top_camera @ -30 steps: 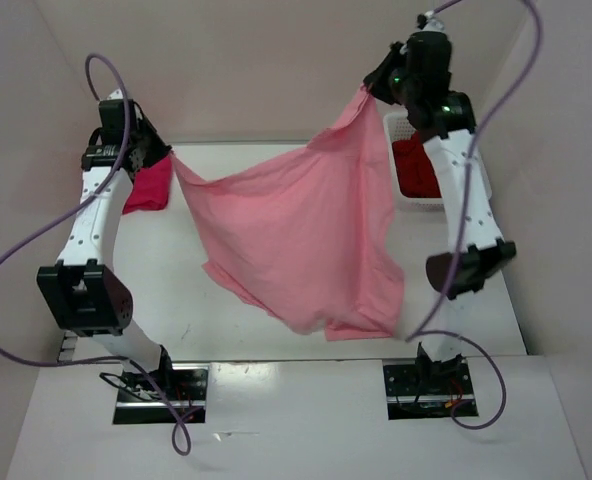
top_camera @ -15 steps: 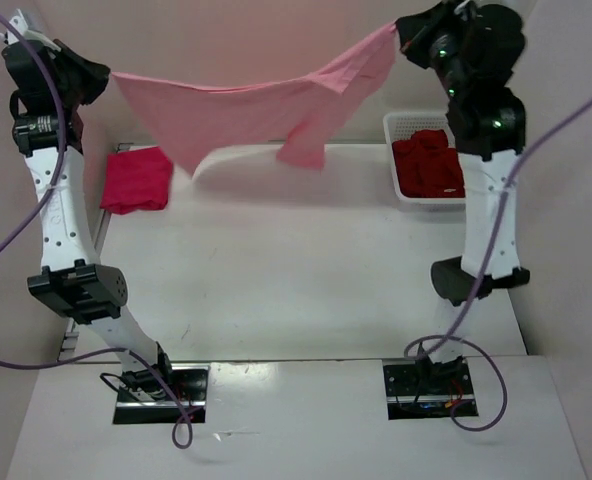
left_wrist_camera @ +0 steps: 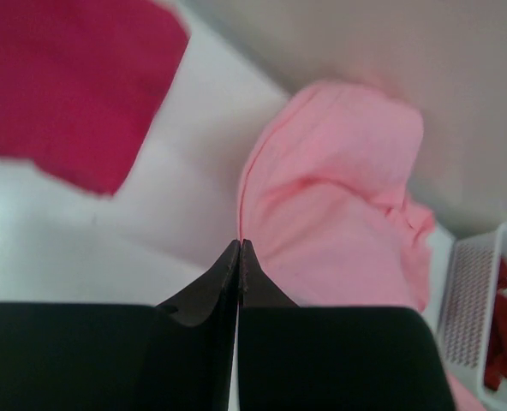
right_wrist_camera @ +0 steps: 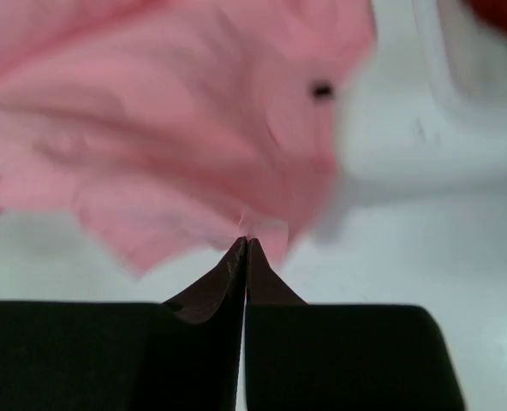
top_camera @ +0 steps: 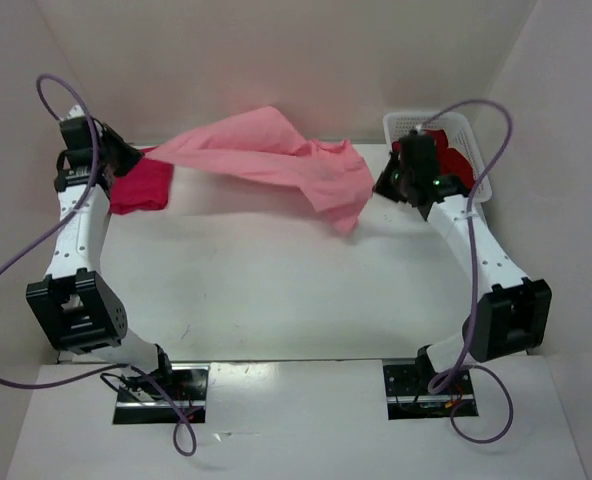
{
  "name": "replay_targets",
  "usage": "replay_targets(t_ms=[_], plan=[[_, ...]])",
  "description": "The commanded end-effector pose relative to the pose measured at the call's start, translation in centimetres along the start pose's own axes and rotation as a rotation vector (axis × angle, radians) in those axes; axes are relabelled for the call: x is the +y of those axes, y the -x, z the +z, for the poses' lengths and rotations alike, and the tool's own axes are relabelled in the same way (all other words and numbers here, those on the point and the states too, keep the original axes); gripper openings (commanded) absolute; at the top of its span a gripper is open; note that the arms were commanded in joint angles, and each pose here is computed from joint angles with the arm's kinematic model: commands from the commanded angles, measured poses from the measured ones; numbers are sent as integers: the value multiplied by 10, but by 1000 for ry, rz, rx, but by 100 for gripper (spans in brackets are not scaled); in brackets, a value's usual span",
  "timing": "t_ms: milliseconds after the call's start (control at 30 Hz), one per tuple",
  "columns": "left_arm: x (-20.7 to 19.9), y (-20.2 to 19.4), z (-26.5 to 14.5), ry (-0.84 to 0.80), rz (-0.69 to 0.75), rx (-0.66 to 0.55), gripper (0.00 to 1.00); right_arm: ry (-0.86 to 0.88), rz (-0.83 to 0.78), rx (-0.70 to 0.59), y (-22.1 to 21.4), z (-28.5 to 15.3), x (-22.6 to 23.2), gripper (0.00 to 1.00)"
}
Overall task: Fold and stack the t-shirts
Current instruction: Flatten out the tshirt, then fold the flattened tshirt in 1/3 of the way
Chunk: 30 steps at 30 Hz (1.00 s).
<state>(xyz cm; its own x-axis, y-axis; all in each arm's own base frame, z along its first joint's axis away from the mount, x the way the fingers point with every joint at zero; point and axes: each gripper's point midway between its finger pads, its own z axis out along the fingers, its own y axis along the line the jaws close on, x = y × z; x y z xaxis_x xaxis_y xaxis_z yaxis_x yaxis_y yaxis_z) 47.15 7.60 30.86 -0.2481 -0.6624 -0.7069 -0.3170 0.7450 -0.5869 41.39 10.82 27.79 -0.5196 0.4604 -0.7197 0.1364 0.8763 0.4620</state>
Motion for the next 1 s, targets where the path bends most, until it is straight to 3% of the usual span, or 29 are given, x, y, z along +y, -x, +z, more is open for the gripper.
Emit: replay_targets(t_ms=[0, 100, 133, 267, 333, 500, 667, 767, 967], plan=[[26, -50, -10, 37, 35, 39, 0, -69, 25, 145, -70, -9, -44, 0], [64, -98, -23, 118, 21, 118, 0, -85, 54, 285, -125, -20, -66, 0], [87, -133, -32, 167, 9, 189, 0, -70, 67, 301, -132, -28, -66, 0], [130, -191, -60, 274, 4, 310, 0, -69, 126, 459, -180, -57, -77, 0], [136, -202, -74, 295, 8, 344, 0, -27, 172, 510, -191, -74, -70, 0], [123, -210, -95, 261, -13, 411, 2, -42, 215, 511, -196, -119, -74, 0], [120, -213, -100, 253, -22, 440, 2, -70, 210, 499, -190, -128, -76, 0], [116, -205, -89, 237, -17, 417, 2, -77, 201, 456, -179, -110, -75, 0], [101, -186, -38, 195, -32, 370, 2, -101, 196, 362, -129, -29, -76, 0]])
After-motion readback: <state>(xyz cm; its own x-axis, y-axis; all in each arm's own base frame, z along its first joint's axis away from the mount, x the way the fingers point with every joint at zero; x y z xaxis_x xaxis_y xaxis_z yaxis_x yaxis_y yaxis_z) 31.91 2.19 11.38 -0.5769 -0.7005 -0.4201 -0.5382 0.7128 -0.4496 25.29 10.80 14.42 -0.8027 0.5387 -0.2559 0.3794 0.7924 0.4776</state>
